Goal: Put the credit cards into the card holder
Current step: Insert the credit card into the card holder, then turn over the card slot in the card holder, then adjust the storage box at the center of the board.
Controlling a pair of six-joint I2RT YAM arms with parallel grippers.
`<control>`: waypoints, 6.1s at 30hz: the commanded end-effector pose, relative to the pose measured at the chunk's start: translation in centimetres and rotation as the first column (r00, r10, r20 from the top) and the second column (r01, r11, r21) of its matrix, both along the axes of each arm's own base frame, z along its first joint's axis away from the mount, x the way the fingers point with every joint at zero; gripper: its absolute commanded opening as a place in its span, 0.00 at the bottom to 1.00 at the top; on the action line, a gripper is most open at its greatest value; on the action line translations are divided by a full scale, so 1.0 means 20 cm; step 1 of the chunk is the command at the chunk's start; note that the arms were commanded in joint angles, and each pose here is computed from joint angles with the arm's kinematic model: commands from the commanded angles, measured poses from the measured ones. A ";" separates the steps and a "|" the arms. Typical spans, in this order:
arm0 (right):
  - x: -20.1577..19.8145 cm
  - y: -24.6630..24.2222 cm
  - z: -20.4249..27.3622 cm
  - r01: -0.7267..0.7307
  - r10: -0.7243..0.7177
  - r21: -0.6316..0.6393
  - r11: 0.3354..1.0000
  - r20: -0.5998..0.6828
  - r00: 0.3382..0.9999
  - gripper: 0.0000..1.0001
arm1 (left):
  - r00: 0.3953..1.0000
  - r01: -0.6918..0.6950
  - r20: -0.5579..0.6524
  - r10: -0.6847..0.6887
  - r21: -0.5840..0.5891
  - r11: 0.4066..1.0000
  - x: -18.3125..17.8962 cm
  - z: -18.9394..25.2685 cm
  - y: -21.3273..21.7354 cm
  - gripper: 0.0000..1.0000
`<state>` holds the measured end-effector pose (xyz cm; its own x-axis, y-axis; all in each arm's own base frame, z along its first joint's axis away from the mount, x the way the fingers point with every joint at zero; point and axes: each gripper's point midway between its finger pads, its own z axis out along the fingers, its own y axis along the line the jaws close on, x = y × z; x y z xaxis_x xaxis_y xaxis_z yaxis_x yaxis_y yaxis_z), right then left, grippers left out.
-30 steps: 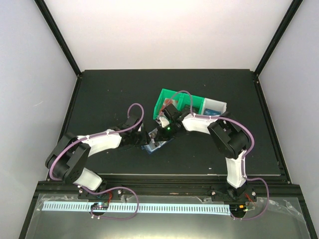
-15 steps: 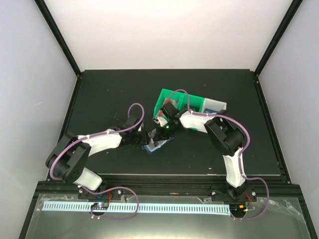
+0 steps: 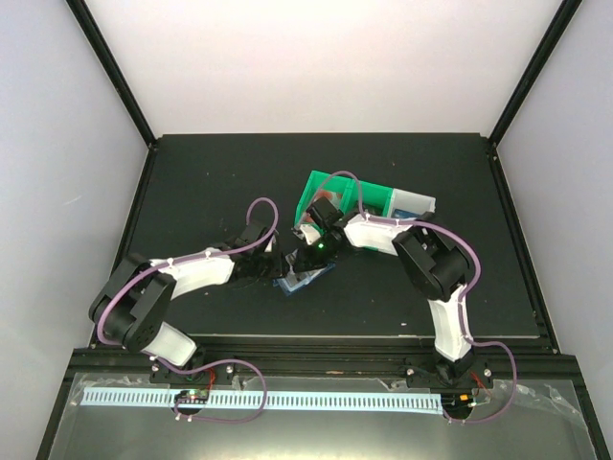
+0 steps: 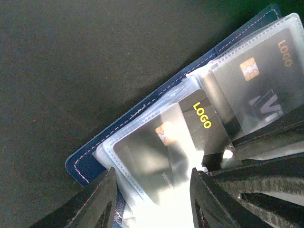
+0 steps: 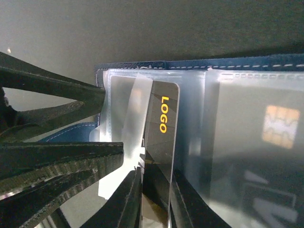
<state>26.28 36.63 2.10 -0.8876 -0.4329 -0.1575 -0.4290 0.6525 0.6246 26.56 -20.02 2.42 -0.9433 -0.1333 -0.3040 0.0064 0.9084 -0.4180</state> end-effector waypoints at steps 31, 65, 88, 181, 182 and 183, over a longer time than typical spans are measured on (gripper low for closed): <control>0.04 -0.23 -0.09 0.113 -0.026 -0.333 0.936 0.256 0.966 0.01 | 0.999 0.006 0.039 -0.004 -0.034 0.999 0.01 0.13 -0.02 0.41; 0.02 -0.23 -0.20 0.130 -0.058 -0.348 0.928 0.211 0.976 0.01 | 0.998 -0.061 -0.034 0.058 -0.083 0.995 0.01 0.04 -0.05 0.50; 0.00 -0.21 -0.19 0.123 -0.058 -0.323 0.938 0.203 0.977 0.02 | 0.999 0.000 0.052 0.010 -0.186 0.983 0.07 0.16 -0.15 0.40; 0.50 -1.70 0.22 0.834 -0.646 -0.363 0.415 0.527 0.551 0.26 | 0.976 0.057 0.212 -0.046 -0.049 0.997 0.16 0.38 -0.03 0.72; 0.49 -1.69 0.21 0.834 -0.653 -0.359 0.420 0.519 0.552 0.23 | 0.976 0.057 0.211 -0.045 -0.050 0.997 0.16 0.38 -0.03 0.72; 0.48 -1.69 0.21 0.833 -0.659 -0.358 0.423 0.509 0.554 0.21 | 0.977 0.055 0.210 -0.043 -0.051 0.997 0.15 0.38 -0.03 0.72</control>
<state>35.98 2.11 6.23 -0.8606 0.2803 -0.4251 0.3220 0.9463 -0.0280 29.61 -20.62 8.94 -0.8762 -0.1076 -0.4698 0.1244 0.8913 -0.4361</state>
